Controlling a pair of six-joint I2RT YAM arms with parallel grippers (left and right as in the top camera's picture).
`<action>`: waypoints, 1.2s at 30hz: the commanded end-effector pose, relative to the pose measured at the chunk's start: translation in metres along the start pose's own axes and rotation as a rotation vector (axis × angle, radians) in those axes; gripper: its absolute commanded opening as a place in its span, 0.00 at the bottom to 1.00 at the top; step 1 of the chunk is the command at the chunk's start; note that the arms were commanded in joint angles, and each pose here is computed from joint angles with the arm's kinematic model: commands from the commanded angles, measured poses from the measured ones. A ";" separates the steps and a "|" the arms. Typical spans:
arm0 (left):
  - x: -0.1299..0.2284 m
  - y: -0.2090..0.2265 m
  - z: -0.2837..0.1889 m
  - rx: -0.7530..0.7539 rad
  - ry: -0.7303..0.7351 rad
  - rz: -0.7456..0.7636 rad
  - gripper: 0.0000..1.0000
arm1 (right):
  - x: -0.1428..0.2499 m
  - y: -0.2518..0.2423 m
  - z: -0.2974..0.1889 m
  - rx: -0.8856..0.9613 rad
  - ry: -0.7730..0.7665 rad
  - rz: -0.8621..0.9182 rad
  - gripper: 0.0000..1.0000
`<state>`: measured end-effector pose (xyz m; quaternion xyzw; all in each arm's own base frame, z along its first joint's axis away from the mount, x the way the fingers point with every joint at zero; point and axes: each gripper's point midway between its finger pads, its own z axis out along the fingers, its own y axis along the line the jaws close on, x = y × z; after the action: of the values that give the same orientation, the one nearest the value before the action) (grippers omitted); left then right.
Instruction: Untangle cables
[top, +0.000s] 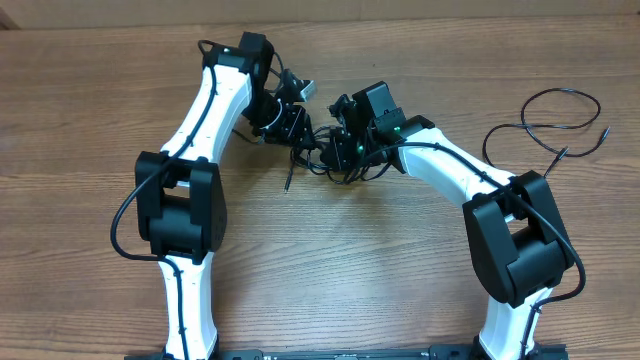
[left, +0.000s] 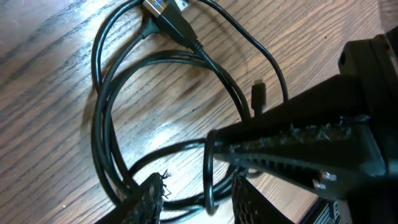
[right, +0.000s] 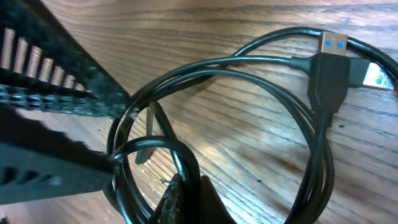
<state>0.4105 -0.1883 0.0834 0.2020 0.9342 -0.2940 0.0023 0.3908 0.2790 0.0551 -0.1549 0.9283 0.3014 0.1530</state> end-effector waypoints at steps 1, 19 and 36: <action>0.006 0.005 0.013 0.003 0.020 0.007 0.37 | -0.008 0.016 -0.012 -0.045 -0.030 -0.015 0.04; 0.001 0.021 0.020 -0.008 -0.024 0.017 0.04 | -0.016 0.032 -0.034 -0.292 -0.041 -0.064 0.15; 0.001 -0.008 0.018 0.157 -0.044 0.094 0.04 | -0.018 -0.005 -0.023 -0.027 -0.067 -0.230 0.27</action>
<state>0.4104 -0.1989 0.0695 0.2248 0.9114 -0.3438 0.0235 0.3942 0.2725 0.0699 -0.2334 0.8896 0.3519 0.1741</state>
